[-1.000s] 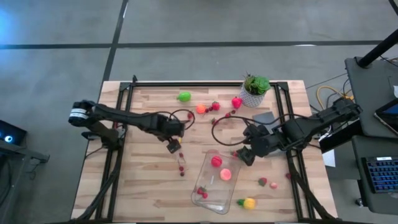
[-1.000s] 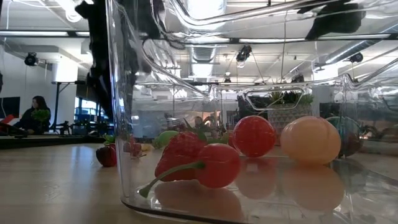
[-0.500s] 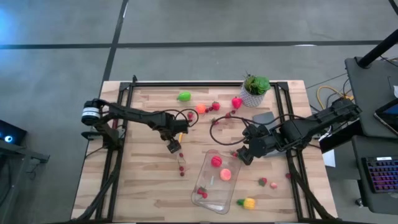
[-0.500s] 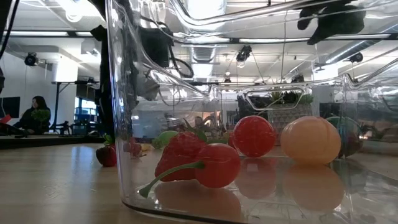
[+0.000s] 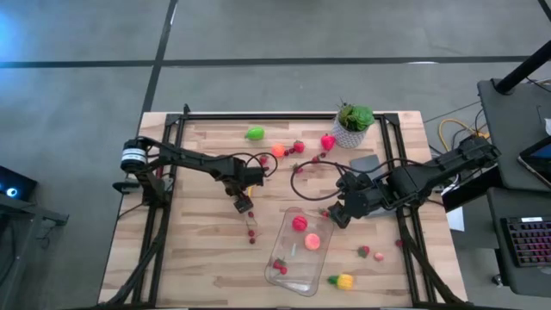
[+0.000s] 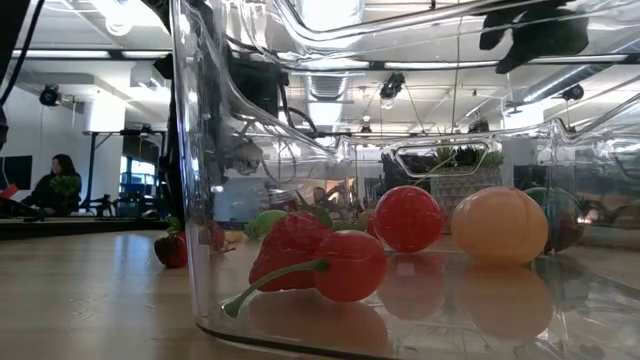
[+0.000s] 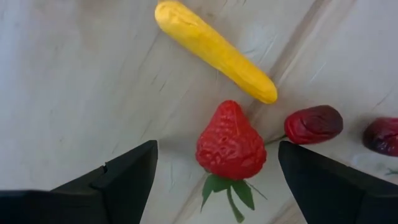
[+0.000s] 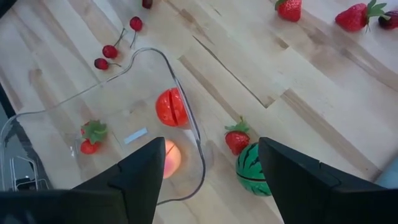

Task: Pick and placing Produce into tupperware
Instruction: Put the red strawberry into the transparent basket

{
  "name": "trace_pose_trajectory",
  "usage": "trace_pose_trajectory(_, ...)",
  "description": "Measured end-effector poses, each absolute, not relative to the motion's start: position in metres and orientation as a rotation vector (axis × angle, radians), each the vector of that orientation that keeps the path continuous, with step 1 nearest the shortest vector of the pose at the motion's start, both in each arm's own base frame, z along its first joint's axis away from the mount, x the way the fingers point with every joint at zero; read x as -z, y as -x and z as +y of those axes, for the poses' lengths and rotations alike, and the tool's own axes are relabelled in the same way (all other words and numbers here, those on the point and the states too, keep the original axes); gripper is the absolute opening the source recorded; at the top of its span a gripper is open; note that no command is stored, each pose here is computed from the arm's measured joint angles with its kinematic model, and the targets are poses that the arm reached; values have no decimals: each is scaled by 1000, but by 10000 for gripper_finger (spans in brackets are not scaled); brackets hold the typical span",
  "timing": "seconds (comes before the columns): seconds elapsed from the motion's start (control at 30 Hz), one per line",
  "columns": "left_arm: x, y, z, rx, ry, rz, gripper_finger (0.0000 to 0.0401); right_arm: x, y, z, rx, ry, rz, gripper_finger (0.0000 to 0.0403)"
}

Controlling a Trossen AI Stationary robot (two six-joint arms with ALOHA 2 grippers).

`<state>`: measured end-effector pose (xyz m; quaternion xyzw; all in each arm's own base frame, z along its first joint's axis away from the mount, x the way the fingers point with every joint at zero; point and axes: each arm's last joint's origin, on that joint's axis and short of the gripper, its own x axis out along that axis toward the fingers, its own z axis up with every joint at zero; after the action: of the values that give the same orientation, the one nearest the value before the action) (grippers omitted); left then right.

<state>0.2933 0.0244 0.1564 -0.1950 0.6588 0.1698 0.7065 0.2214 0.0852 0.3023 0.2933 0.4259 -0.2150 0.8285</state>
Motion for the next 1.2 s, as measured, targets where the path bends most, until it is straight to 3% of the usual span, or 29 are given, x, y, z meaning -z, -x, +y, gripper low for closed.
trace_pose_trajectory(0.9, -158, -296, 23, -344, 496, 1444, 141, -300, -221, 85, 460, -619, 909, 249)
trace_pose_trajectory(1.2, -192, -299, 22, -311, 510, 1341, 127, -300, -221, 85, 460, -618, 909, 249)
